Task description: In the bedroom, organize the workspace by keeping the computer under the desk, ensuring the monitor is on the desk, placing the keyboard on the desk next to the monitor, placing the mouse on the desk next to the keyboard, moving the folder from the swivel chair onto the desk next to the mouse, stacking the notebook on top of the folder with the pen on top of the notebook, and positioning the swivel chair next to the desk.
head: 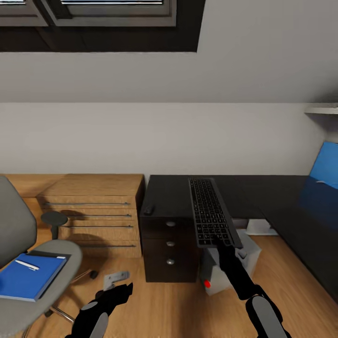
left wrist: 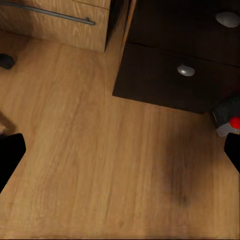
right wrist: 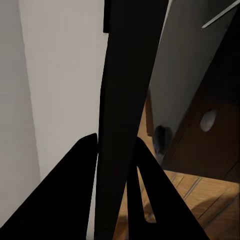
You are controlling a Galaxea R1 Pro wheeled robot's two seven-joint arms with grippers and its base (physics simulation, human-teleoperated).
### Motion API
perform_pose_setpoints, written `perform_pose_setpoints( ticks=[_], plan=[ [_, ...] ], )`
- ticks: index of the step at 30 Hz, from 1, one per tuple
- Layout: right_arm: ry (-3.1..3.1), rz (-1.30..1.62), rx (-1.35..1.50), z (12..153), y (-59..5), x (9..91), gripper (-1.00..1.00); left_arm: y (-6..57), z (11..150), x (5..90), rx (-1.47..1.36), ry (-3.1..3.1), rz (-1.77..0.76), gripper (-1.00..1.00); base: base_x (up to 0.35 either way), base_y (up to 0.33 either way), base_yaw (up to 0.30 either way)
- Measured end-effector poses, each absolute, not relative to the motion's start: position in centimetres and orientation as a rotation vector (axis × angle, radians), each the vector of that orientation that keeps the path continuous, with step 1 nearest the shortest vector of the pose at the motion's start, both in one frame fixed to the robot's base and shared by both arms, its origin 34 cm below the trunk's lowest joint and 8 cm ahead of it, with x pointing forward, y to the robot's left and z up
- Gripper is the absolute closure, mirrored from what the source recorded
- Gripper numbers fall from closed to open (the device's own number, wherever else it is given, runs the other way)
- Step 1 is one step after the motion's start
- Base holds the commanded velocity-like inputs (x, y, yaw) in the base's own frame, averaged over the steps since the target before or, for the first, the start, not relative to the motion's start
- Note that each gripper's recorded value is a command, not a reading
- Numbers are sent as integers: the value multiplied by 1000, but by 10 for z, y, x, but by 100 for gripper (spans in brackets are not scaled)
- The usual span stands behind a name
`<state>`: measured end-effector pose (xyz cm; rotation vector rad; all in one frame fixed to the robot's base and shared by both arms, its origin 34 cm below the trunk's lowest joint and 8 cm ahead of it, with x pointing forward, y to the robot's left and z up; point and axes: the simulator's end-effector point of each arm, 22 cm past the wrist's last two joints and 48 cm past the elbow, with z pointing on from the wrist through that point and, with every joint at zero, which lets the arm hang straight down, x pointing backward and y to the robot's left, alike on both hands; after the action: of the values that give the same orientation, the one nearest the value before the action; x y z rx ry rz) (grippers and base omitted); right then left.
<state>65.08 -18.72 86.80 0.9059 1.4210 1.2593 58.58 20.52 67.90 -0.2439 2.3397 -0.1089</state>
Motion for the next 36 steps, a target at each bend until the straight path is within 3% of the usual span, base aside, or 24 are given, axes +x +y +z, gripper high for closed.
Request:
perform_pose_setpoints(
  ticks=[17, 36],
  plan=[
    [1445, 1260, 914, 856, -186, 650, 100, 205, 679, 586, -243, 2340, -110, -100, -249, -248, 0],
    [1442, 1269, 911, 858, -182, 649, 100, 206, 678, 586, -246, 2341, -108, -100, -305, -115, 0]
  ],
)
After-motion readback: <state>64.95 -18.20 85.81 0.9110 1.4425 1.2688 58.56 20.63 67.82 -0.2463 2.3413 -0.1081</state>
